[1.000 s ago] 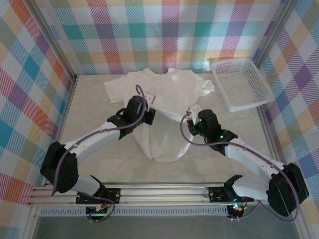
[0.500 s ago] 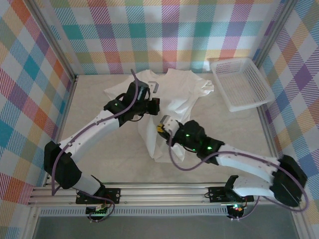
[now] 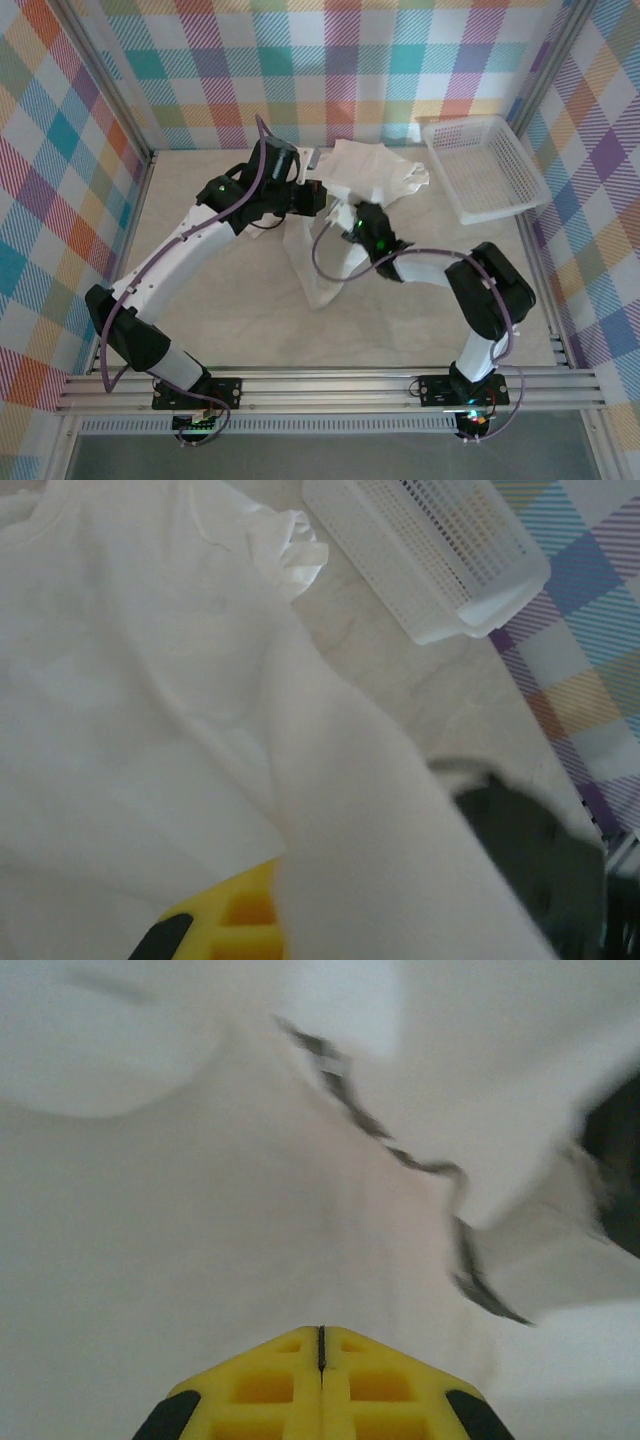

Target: Fold the inside-out t-shirt

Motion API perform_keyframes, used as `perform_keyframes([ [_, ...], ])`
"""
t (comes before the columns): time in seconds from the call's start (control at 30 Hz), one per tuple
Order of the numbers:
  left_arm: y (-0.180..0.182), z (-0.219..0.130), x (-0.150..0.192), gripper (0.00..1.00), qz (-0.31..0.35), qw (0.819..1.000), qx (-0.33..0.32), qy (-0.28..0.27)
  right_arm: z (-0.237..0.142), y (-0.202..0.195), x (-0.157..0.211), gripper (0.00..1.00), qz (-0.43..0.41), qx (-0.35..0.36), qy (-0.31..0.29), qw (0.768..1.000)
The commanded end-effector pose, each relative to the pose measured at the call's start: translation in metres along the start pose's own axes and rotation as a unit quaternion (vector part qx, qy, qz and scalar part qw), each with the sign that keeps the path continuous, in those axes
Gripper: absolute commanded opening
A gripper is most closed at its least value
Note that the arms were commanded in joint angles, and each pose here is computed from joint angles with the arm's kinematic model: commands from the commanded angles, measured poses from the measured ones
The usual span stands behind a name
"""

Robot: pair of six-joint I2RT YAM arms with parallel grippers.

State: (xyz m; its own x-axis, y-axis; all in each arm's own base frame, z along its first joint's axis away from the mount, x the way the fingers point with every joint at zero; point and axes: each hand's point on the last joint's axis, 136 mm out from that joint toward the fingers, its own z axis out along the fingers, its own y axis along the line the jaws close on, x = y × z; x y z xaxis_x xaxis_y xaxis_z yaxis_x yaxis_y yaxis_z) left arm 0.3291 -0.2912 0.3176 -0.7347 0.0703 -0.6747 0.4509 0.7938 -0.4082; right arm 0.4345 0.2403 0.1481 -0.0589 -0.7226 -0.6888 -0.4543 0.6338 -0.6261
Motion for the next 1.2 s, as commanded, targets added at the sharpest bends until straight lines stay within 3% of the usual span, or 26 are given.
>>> perform_keyframes([
  [0.0, -0.020, -0.009, 0.007, 0.00, -0.007, 0.999, 0.039, 0.025, -0.009, -0.033, -0.004, 0.02, 0.140, -0.045, 0.035, 0.989],
  [0.1, -0.062, -0.009, -0.006, 0.00, -0.046, 0.990, 0.129, 0.020, -0.020, -0.025, -0.024, 0.02, 0.222, -0.087, 0.005, 0.971],
  [0.2, -0.098, -0.006, -0.021, 0.00, -0.047, 0.984, 0.169, 0.014, -0.026, -0.012, -0.039, 0.02, 0.352, -0.141, 0.001, 0.925],
  [0.27, -0.115, -0.003, -0.036, 0.00, -0.048, 0.983, 0.179, -0.002, -0.028, 0.007, -0.047, 0.00, 0.410, -0.183, -0.001, 0.893],
  [0.4, -0.105, 0.006, -0.071, 0.00, -0.114, 0.984, 0.132, -0.043, -0.051, 0.013, -0.066, 0.00, 0.453, -0.198, -0.035, 0.869],
  [0.47, -0.113, 0.003, -0.084, 0.00, -0.120, 0.981, 0.142, -0.052, -0.070, 0.006, -0.084, 0.00, 0.441, -0.205, -0.089, 0.869],
  [0.6, -0.124, -0.002, -0.097, 0.00, -0.126, 0.976, 0.164, -0.064, -0.091, 0.021, -0.105, 0.00, 0.304, -0.188, -0.163, 0.920],
  [0.67, -0.125, -0.004, -0.098, 0.00, -0.114, 0.977, 0.167, -0.064, -0.080, 0.034, -0.093, 0.00, 0.300, -0.200, -0.151, 0.920],
  [0.73, -0.127, -0.007, -0.097, 0.00, -0.102, 0.978, 0.170, -0.059, -0.073, 0.062, -0.081, 0.00, 0.297, -0.270, -0.114, 0.909],
  [0.8, -0.131, -0.013, -0.096, 0.00, -0.093, 0.978, 0.180, -0.055, -0.071, 0.098, -0.072, 0.00, 0.305, -0.356, -0.063, 0.881],
  [0.9, -0.134, -0.027, -0.098, 0.00, -0.078, 0.977, 0.189, -0.062, -0.073, 0.136, -0.070, 0.02, 0.360, -0.463, -0.006, 0.810],
  [0.97, -0.134, -0.038, -0.100, 0.00, -0.060, 0.977, 0.189, -0.073, -0.062, 0.139, -0.069, 0.03, 0.404, -0.461, 0.040, 0.789],
  [1.07, -0.140, -0.055, -0.102, 0.00, -0.039, 0.975, 0.205, -0.083, -0.047, 0.114, -0.076, 0.00, 0.486, -0.417, 0.060, 0.766],
  [1.17, -0.150, -0.070, -0.102, 0.00, -0.026, 0.969, 0.231, -0.084, -0.030, 0.083, -0.082, 0.00, 0.574, -0.398, 0.064, 0.713],
])
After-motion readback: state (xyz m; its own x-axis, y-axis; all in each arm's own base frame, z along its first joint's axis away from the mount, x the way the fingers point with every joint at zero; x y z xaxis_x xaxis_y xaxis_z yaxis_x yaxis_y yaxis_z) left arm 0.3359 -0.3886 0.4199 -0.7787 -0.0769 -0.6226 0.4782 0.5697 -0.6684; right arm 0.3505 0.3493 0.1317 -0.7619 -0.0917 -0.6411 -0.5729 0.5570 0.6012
